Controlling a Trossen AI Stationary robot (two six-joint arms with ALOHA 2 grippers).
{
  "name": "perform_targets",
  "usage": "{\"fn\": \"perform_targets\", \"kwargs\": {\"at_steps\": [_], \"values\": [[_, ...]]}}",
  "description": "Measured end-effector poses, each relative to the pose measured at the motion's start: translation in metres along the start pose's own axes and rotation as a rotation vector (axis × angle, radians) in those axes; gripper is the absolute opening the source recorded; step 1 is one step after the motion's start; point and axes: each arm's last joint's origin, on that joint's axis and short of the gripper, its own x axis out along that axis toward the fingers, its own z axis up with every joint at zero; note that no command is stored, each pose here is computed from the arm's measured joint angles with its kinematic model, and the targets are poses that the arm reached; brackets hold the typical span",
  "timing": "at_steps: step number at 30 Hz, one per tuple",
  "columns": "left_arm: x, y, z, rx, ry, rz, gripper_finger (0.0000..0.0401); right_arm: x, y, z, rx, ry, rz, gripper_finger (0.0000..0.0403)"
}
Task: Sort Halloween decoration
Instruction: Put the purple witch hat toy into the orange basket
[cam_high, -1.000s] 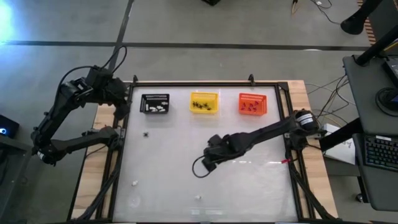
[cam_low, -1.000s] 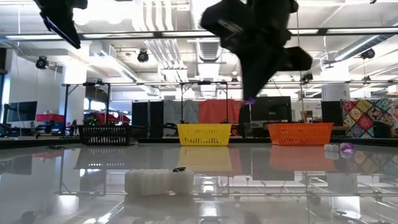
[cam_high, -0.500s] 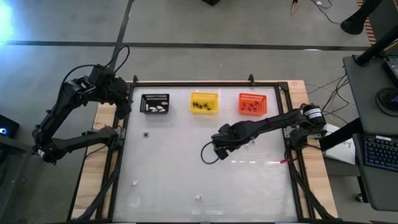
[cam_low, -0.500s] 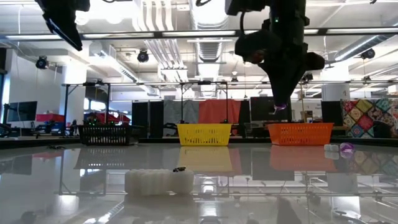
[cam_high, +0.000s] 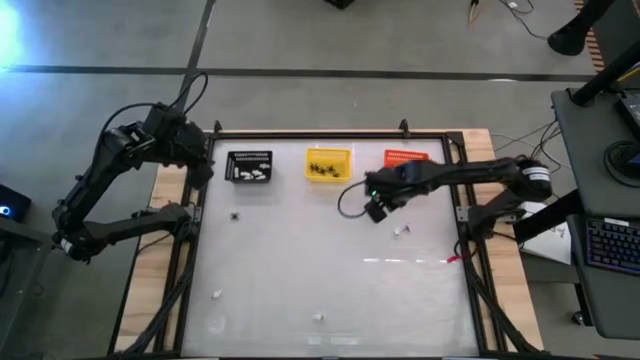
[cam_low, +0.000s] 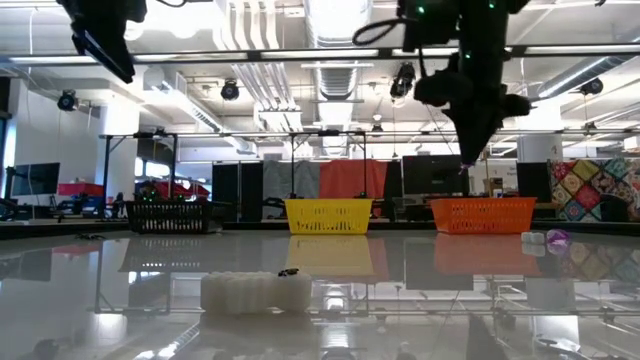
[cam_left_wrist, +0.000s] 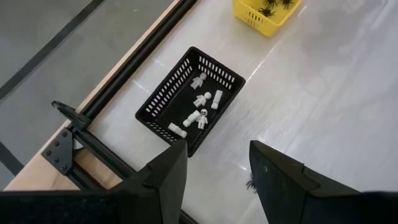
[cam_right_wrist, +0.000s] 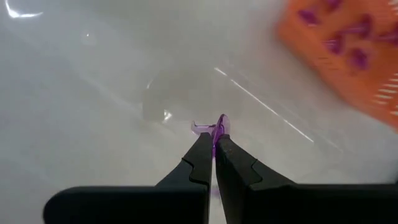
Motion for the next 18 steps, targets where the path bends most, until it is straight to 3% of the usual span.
{"fn": "perform_targets", "kwargs": {"at_steps": [8, 18], "values": [[0.004, 0.002, 0.007, -0.058, -0.035, 0.009, 0.0157, 0.002, -0.059, 0.006, 0.072, -0.016, -0.026, 0.0008], [0.013, 0.004, 0.015, -0.089, -0.01, 0.004, 0.0157, 0.008, -0.106, 0.026, 0.095, -0.083, -0.037, 0.0008]]}}
